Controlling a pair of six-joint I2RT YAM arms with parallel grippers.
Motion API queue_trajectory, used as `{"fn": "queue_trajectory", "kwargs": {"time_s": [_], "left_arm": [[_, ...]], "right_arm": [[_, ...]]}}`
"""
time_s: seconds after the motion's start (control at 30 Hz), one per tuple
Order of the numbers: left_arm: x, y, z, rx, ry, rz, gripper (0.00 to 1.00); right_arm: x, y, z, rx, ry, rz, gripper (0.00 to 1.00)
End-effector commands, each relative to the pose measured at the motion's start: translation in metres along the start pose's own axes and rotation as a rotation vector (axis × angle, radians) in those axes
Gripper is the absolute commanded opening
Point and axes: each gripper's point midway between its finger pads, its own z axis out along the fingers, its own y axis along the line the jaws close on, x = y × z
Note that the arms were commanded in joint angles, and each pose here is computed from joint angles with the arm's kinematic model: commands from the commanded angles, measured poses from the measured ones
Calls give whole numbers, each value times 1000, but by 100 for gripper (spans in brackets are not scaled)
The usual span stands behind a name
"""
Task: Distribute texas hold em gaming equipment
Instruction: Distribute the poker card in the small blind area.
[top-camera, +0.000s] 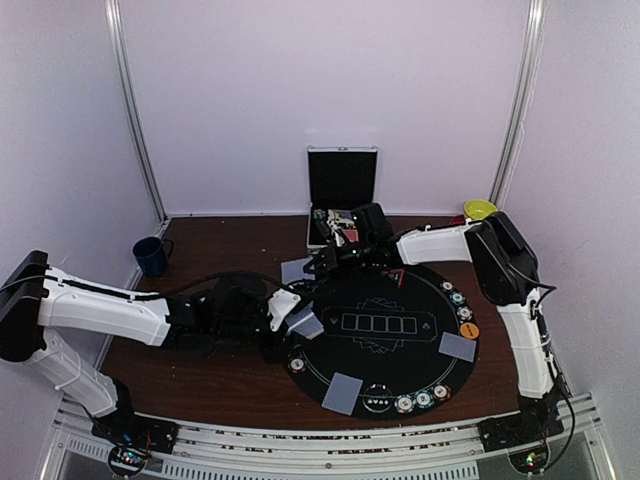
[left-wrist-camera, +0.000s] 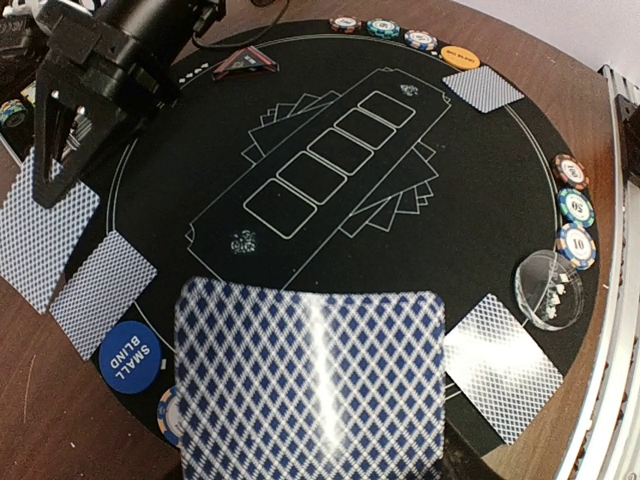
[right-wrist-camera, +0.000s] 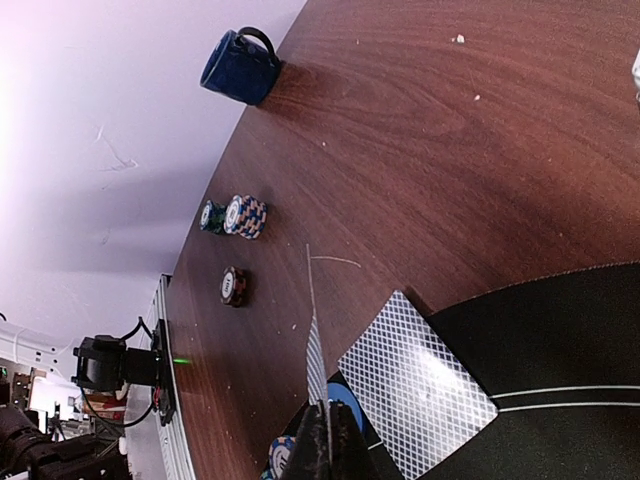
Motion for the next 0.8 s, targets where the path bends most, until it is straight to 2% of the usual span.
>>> {"fn": "queue_trajectory", "kwargs": {"time_s": [0.0,0.77], "left_arm": [[-22,-2,-1,2,-70,-7,53],[-21,-1,0,-1,-68,-6,53]], "right_arm": [[1,2,11,-8,9,11,0],[25,-29,32,29,75,58,1]]}}
